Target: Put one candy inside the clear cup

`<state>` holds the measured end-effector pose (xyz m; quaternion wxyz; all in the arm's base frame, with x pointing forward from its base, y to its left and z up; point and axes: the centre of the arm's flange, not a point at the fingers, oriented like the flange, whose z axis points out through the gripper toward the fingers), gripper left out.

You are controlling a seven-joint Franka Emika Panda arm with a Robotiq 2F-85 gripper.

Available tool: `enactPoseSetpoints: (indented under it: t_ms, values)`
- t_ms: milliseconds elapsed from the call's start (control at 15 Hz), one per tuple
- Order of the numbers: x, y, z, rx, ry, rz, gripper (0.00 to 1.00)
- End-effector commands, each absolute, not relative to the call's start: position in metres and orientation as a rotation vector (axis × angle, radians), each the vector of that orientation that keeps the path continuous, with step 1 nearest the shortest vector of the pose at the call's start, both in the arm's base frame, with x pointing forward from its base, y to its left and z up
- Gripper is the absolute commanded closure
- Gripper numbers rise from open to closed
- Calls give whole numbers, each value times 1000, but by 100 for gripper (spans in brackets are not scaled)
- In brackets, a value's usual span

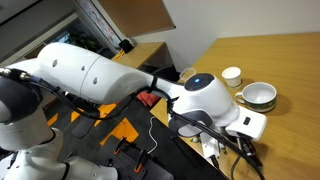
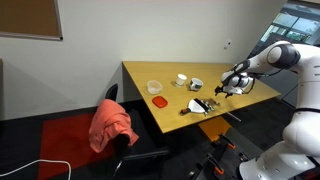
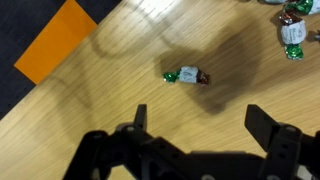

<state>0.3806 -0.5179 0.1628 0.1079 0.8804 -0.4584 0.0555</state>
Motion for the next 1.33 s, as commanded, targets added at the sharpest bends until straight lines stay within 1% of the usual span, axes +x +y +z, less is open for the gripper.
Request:
enactPoseSetpoints:
  t_ms: [0,333,733,1267]
  values:
    - [379,-520,163,2606,-1331,166,0]
    - [378,-518,159,2553,-1370,175,0]
    - [372,-524,134,2574,-1414,163,0]
    - [384,-537,107,2603,-1494,182,0]
